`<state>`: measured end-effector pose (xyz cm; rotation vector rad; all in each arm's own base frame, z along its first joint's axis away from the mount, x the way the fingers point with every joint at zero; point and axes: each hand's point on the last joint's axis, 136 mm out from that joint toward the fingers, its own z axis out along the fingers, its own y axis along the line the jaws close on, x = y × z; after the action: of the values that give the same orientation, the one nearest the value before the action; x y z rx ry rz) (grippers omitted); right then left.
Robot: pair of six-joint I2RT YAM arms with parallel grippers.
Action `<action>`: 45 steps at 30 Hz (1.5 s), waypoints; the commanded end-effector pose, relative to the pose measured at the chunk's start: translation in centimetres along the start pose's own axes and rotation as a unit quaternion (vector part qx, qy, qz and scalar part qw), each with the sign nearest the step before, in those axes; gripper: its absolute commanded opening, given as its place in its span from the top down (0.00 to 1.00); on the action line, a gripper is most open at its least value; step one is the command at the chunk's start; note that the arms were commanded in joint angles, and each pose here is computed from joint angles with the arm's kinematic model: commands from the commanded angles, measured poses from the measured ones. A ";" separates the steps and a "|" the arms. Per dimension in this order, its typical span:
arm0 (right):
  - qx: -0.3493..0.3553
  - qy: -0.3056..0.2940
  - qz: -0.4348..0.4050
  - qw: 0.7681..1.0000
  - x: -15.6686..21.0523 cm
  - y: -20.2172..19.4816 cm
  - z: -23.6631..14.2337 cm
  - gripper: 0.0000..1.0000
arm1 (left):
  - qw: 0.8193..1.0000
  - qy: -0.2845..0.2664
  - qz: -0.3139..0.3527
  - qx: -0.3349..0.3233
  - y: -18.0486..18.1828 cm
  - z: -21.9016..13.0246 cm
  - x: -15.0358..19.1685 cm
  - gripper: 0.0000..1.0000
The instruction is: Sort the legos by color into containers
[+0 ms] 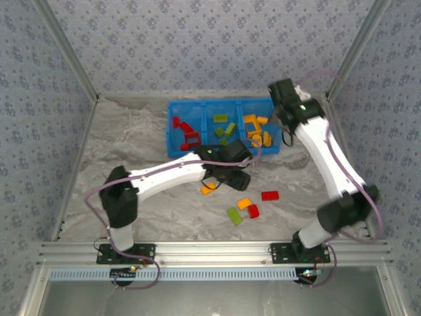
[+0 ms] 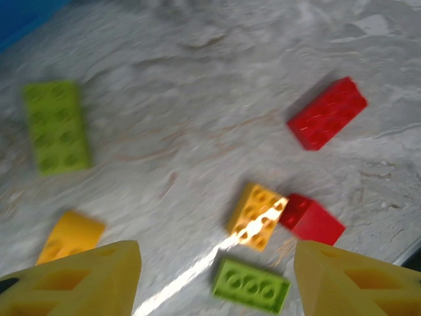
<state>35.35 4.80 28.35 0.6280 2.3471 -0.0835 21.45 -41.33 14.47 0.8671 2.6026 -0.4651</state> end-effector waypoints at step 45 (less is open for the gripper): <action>-0.216 0.036 0.099 0.971 9.2 -9.6 -16.1 0.26 | 0.979 0.082 0.185 -0.038 -6.7 15.6 0.3 0.63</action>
<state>15.06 3.76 33.63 0.6222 2.2482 0.5252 20.23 -53.37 2.76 1.3957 2.4790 -0.2466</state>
